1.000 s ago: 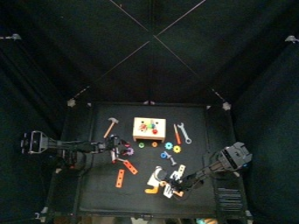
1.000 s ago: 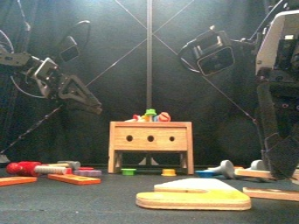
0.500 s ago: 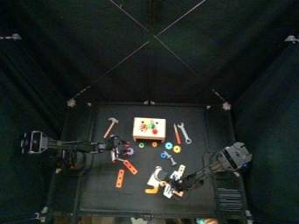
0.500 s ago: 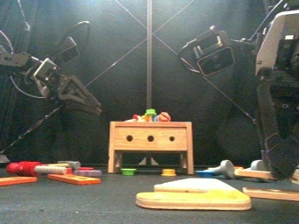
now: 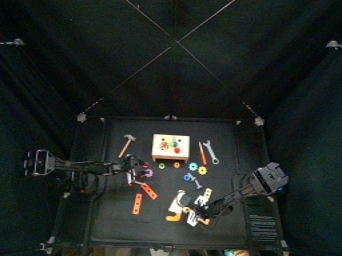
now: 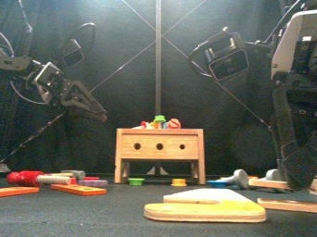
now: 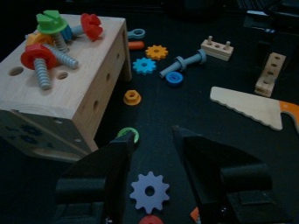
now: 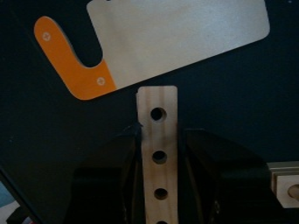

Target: Align 4 hole block with block below

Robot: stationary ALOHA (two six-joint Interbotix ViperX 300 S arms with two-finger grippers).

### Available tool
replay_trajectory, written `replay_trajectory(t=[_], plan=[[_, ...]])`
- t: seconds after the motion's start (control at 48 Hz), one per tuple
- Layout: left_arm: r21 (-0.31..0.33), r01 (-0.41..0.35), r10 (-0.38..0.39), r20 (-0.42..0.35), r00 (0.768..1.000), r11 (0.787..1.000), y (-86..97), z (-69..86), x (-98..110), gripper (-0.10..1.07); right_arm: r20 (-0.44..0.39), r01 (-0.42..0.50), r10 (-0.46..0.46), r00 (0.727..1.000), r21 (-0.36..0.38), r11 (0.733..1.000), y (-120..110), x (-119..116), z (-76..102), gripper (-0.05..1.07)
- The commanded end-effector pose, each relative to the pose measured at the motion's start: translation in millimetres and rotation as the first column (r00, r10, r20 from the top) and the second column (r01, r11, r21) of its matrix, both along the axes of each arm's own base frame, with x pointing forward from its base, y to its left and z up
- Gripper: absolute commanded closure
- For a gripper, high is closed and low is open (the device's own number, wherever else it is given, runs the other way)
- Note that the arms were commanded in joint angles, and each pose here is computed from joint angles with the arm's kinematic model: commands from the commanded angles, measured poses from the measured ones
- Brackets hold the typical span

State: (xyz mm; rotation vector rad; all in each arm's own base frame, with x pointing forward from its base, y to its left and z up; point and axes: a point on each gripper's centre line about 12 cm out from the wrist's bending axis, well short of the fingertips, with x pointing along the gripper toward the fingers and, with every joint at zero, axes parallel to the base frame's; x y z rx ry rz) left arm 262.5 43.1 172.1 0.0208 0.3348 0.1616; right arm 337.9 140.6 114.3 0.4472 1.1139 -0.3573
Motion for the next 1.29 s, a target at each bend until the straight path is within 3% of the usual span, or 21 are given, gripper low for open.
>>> replay_trajectory(t=[0.0, 0.438, 0.792, 1.062, 1.271], plan=[[0.002, -0.001, 0.001, 0.017, 1.000, 1.000, 0.5, 4.3, 2, 0.17, 0.023, -0.002, 0.001, 1.000, 0.013, 1.000, 1, 2, 8.5, 0.33], [0.002, -0.004, 0.004, 0.018, 1.000, 1.000, 1.3, 4.7, 2, 0.17, 0.018, 0.007, -0.007, 1.000, 0.023, 1.000, 1, 0, 8.1, 0.32], [0.003, -0.004, 0.004, 0.017, 1.000, 1.000, 1.3, 4.3, 2, 0.17, 0.018, 0.009, -0.010, 1.000, 0.019, 1.000, 0, 1, 8.6, 0.12], [0.003, -0.004, 0.004, 0.018, 1.000, 1.000, 1.3, 4.7, 2, 0.17, 0.015, 0.010, -0.010, 1.000, -0.002, 1.000, -3, 0, 11.8, 0.11], [0.002, 0.002, -0.002, 0.012, 1.000, 1.000, -0.5, 3.7, 2, 0.17, 0.064, -0.017, 0.021, 0.998, -0.058, 0.998, -8, 6, 31.4, 0.11]])
